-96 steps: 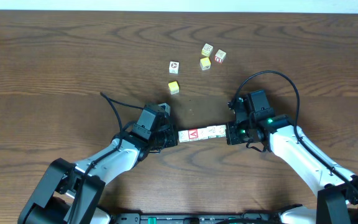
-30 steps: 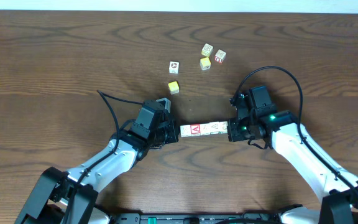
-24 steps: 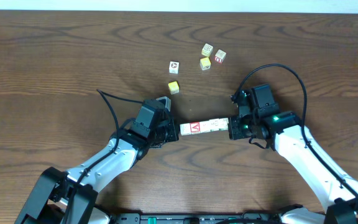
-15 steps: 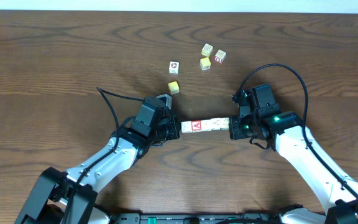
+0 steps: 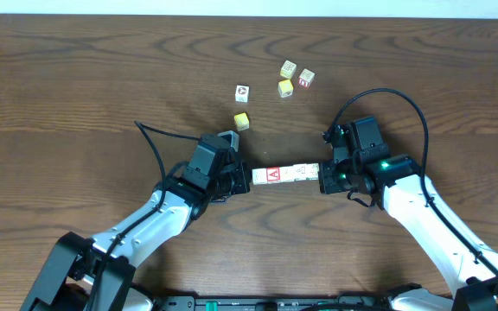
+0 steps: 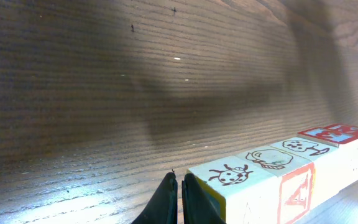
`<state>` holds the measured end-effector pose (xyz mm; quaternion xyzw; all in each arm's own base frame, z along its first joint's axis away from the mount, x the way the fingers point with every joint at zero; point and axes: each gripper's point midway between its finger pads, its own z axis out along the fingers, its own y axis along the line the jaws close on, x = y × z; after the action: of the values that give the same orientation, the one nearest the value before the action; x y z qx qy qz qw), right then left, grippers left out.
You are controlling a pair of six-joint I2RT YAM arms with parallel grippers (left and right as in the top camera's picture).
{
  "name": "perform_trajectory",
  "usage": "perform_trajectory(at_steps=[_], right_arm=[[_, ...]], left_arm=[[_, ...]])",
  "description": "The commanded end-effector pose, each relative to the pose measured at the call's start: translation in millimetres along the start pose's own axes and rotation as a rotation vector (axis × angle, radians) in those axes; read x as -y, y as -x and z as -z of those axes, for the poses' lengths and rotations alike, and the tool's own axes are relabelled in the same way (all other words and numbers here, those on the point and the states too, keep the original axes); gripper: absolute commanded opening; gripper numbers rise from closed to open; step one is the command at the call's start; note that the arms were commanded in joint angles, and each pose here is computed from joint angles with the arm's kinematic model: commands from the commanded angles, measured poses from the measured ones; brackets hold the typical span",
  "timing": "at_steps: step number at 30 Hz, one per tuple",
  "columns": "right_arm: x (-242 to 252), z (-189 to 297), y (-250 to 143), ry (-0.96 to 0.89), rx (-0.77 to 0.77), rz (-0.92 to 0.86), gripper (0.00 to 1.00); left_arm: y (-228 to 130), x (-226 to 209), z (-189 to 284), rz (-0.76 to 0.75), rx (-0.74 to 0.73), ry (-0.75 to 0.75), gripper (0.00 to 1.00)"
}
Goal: Lift 5 blocks
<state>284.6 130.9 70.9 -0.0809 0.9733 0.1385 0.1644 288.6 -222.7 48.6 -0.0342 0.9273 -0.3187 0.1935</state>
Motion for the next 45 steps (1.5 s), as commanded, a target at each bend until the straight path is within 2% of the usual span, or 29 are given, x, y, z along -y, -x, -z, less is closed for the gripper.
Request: perform_trajectory(at_steps=[1,45], right_arm=[[-38.4,8.6,4.5,0.162,0.003,0.04,0.01],[-41.3,16.3,10.3,0.163,0.004,0.041,0.01]], left_arm=[[10.8,48.7,12.2,-0.039,-0.003,-0.157,0.07],[14.6,54.5,18.6,-0.045,0.01,-0.168,0.07]])
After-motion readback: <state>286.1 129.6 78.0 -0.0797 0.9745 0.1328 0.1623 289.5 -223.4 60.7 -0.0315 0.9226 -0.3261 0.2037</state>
